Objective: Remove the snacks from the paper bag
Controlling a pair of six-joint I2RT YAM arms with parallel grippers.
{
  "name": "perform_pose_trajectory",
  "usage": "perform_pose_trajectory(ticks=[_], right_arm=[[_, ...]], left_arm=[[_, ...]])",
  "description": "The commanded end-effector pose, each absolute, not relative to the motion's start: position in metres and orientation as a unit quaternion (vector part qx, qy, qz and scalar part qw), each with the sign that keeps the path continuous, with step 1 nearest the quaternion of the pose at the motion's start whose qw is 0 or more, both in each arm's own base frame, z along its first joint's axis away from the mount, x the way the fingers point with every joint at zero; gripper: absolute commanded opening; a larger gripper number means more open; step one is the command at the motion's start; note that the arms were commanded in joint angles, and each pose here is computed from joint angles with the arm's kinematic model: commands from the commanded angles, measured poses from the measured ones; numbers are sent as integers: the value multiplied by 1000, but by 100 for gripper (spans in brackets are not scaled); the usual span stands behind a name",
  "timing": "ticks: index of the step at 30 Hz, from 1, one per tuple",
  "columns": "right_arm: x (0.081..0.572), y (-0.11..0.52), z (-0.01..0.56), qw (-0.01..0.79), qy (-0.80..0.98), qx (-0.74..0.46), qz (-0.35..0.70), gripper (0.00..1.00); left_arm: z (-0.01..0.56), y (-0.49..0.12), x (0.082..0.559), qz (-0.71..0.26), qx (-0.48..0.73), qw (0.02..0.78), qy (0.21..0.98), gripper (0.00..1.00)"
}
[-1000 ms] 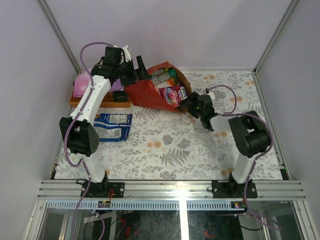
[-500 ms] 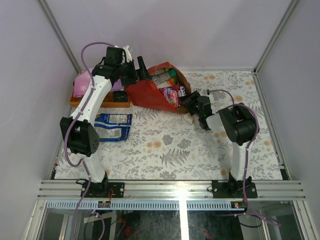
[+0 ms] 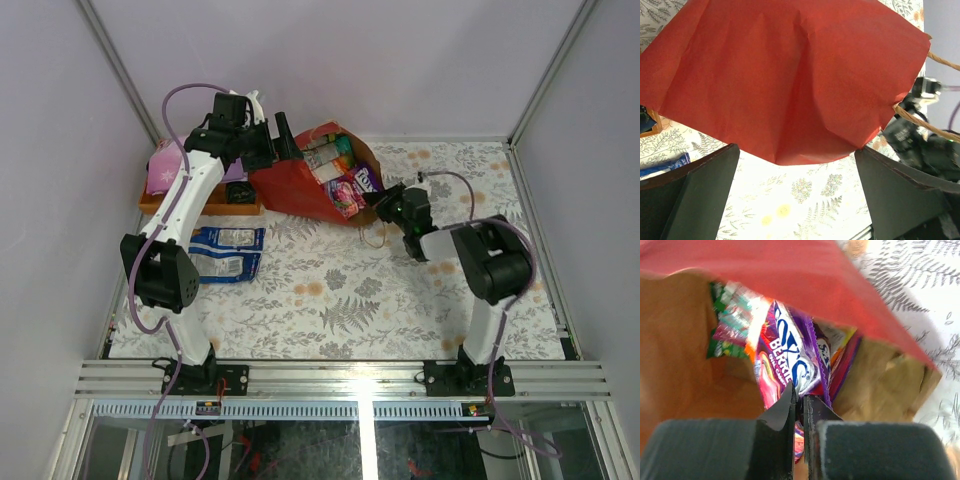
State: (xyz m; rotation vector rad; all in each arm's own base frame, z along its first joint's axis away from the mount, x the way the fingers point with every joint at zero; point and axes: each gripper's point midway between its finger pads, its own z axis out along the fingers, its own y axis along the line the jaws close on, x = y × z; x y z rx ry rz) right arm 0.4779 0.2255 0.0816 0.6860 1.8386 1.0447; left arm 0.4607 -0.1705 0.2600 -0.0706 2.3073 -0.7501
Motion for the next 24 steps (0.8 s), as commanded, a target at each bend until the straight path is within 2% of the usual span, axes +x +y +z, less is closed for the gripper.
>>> perform_pose_trajectory(ticks=[1,6,11,16,24], right_arm=[[436,227,157,465,736,200,451,0],[374,202,185,450,780,161,404,0],[355,114,205,482,771,227,350,0],[392,49,206,497,731,315,346,0],[492,-2,192,501,702,383,331,0]], left_arm=[[269,-169,469,-280,-18,372,885,100],[273,-175,467,-259,-2,387,885,100],[286,-180,463,-261,7,404,877,100],[314,-204,457,-263,56,448,853,100],[353,-238,461,-177,133,552,804,100]])
